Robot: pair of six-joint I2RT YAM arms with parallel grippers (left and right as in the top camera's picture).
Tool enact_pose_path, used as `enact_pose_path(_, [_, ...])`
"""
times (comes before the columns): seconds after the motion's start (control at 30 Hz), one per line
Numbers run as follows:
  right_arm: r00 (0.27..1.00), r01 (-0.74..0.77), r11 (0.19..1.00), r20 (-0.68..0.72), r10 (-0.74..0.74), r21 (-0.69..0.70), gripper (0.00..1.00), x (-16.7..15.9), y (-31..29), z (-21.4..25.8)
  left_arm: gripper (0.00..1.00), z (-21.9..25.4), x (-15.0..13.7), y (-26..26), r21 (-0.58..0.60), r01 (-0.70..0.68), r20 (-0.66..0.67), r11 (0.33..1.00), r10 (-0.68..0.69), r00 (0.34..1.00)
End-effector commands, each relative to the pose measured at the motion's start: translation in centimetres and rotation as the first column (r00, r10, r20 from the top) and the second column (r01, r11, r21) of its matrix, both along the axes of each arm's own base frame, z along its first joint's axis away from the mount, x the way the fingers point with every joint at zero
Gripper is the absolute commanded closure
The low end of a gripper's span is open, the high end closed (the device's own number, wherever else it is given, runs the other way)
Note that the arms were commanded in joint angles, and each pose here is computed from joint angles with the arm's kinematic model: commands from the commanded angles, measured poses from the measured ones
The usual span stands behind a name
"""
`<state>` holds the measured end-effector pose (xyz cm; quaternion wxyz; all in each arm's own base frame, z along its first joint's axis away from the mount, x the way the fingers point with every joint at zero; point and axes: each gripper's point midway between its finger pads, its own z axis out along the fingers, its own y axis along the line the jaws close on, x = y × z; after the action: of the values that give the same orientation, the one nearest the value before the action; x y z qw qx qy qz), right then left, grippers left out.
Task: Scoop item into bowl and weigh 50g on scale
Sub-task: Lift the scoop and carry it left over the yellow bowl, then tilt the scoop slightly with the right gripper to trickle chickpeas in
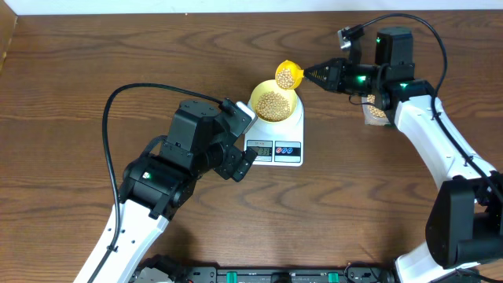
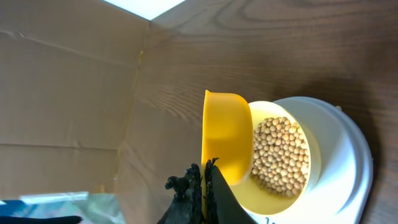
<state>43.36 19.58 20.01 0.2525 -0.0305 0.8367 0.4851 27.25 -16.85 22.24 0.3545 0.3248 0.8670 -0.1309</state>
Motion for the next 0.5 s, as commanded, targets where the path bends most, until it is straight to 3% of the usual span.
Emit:
enact_pose_path(0.0, [0.996, -0.037, 0.997, 0.082, 0.042, -0.06, 0.99, 0.0, 0.5, -0.5, 0.1, 0.5, 0.1, 0.2, -0.011, -0.016, 0.009, 1.0, 0.016, 1.0])
enact_pose_path(0.47, [0.902, -0.17, 0.953, 0.35, 0.253, -0.25, 0.99, -0.7, 2.3, -0.7, 0.1, 0.5, 0.1, 0.2, -0.011, -0.016, 0.009, 1.0, 0.016, 1.0])
